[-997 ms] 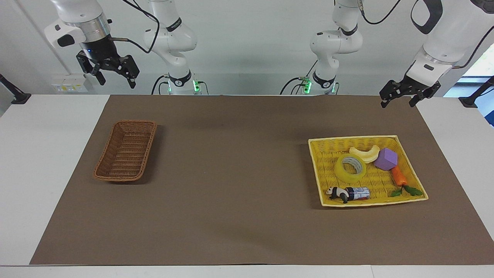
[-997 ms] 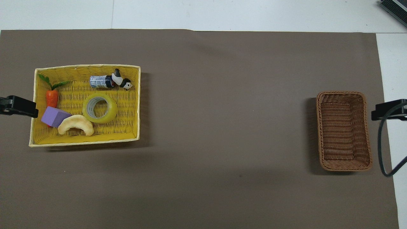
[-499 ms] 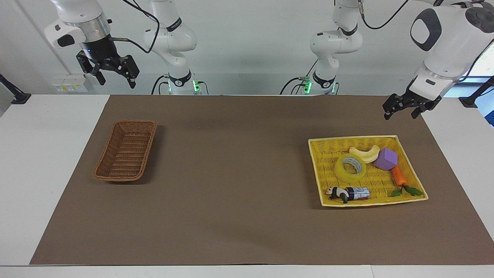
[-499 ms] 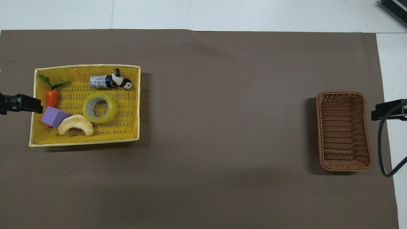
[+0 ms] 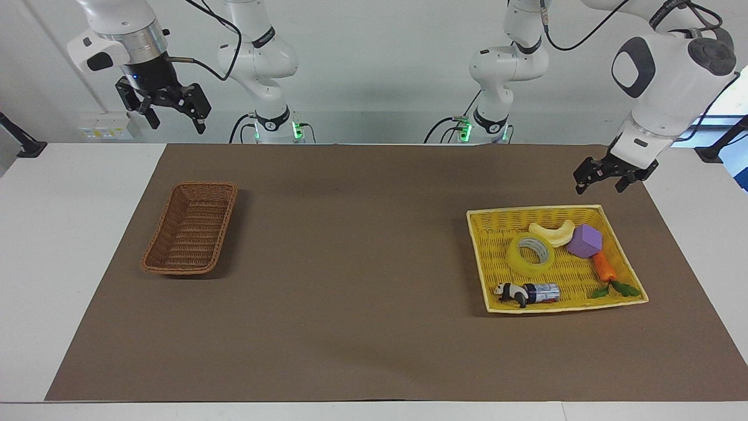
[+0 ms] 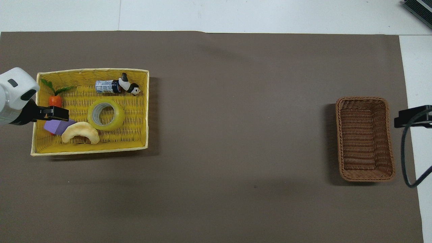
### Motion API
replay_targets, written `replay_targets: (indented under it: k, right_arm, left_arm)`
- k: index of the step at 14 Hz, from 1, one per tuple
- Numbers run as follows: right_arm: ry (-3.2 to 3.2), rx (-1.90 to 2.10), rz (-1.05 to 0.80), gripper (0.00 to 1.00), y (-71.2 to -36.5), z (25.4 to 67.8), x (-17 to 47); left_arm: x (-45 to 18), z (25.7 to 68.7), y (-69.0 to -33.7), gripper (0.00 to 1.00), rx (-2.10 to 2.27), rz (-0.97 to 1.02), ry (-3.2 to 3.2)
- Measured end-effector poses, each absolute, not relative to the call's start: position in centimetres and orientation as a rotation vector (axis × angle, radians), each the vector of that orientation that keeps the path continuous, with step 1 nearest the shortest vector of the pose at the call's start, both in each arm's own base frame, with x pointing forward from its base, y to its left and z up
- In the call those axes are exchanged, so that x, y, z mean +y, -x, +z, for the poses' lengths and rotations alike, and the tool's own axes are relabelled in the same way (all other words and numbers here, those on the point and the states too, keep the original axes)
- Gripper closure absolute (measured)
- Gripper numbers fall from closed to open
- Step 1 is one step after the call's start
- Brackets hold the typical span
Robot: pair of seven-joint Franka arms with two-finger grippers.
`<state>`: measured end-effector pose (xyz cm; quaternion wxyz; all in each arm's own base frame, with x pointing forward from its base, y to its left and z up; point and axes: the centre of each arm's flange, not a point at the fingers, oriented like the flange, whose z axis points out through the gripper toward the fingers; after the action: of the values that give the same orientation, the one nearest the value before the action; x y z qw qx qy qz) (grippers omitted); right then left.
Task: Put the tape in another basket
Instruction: 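Reach the left gripper down into the yellow tray over the tape roll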
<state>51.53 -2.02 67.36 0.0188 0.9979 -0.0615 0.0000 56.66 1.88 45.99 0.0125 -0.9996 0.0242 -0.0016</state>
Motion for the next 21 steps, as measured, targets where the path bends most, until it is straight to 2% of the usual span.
replay_targets:
  k: [5,7,8,9,10,11,13,16,17,21]
  right_arm:
    - [-3.098,-0.191,0.0,0.0,-51.5,67.4,-2.0]
    - [-3.098,-0.191,0.0,0.0,-51.5,67.4,-2.0]
    - [-3.098,-0.191,0.0,0.0,-51.5,67.4,-2.0]
    - [-3.098,-0.191,0.0,0.0,-51.5,67.4,-2.0]
    - [-3.098,-0.191,0.0,0.0,-51.5,67.4,-2.0]
    - [-3.098,-0.191,0.0,0.0,-51.5,67.4,-2.0]
    - [-3.098,-0.191,0.0,0.0,-51.5,67.4,-2.0]
    - [-3.098,-0.191,0.0,0.0,-51.5,67.4,-2.0]
    - [-3.098,-0.191,0.0,0.0,-51.5,67.4,-2.0]
    - [-3.098,-0.191,0.0,0.0,-51.5,67.4,-2.0]
  left_arm:
    - [-1.3,39.1,-58.3,0.0,0.222,0.036,3.116]
    - [-2.1,37.7,-58.5,0.02,0.248,0.031,3.115]
    - [-2.3,37.3,-58.4,0.06,0.255,0.038,3.115]
    - [-2.5,36.9,-58.3,0.16,0.26,0.045,3.115]
    - [-2.6,36.5,-58.3,0.22,0.257,0.043,3.121]
    - [-2.7,36.2,-58.2,0.22,0.242,0.039,3.138]
    - [-2.5,35.8,-58.2,0.38,0.21,0.029,3.167]
    - [-2.5,35.5,-58.1,0.38,0.199,0.02,3.173]
    - [-2.5,35.3,-58.1,0.42,0.198,0.024,3.175]
    - [-2.4,35.1,-57.9,0.46,0.189,0.032,3.181]
